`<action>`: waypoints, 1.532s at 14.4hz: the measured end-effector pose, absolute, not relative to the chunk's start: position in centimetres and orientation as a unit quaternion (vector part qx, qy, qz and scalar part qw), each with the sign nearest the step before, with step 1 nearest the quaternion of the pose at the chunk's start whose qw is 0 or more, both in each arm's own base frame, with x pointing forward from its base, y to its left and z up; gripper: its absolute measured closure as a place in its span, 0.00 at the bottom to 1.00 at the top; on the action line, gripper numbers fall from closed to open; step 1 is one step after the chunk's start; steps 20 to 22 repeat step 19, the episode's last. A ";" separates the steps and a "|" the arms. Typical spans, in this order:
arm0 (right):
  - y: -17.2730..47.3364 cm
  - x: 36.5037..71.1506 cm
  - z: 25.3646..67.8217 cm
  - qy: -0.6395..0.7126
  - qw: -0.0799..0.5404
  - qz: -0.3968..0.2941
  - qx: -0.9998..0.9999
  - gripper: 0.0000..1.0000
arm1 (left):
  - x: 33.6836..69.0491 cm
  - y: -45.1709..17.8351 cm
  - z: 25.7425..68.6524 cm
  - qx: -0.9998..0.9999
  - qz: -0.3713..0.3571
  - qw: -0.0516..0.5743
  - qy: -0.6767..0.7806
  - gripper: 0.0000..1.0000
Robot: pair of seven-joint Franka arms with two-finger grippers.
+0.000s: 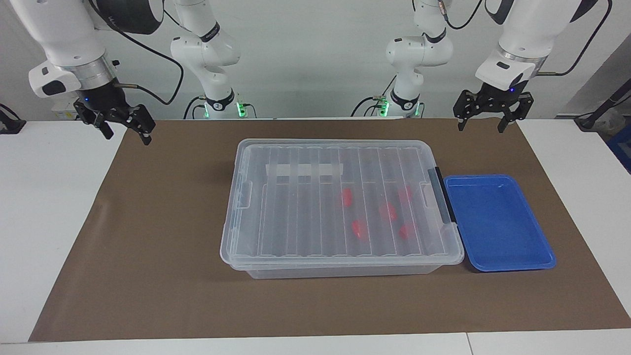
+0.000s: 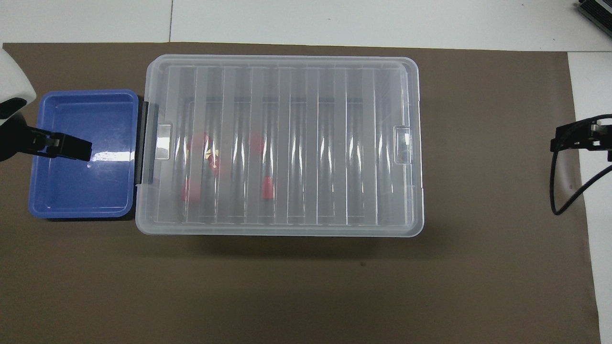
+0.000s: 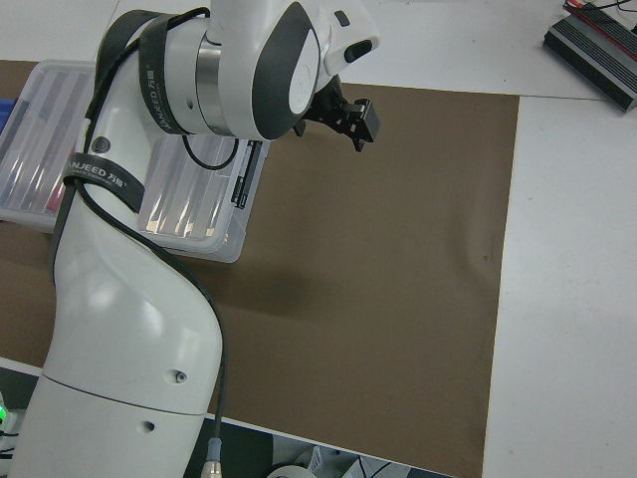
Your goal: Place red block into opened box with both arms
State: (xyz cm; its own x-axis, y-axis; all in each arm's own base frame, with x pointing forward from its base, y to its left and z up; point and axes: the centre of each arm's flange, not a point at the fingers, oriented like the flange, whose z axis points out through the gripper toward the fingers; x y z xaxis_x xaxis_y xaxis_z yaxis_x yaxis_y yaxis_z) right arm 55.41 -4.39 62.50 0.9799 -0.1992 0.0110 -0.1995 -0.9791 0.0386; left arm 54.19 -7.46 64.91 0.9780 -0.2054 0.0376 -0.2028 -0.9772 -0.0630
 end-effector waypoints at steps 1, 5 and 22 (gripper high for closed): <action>-4.4 55.3 62.3 -0.100 0.020 -0.003 0.995 0.00 | 54.2 -7.3 64.9 -0.994 -0.022 0.029 0.101 0.00; -4.4 54.4 61.7 -0.100 0.020 -0.013 0.995 0.00 | 54.3 -6.8 64.9 -0.995 -0.022 0.029 0.097 0.00; -2.4 54.3 61.7 -0.081 0.020 -0.011 0.996 0.00 | 54.3 -6.6 65.0 -0.995 -0.022 0.029 0.096 0.00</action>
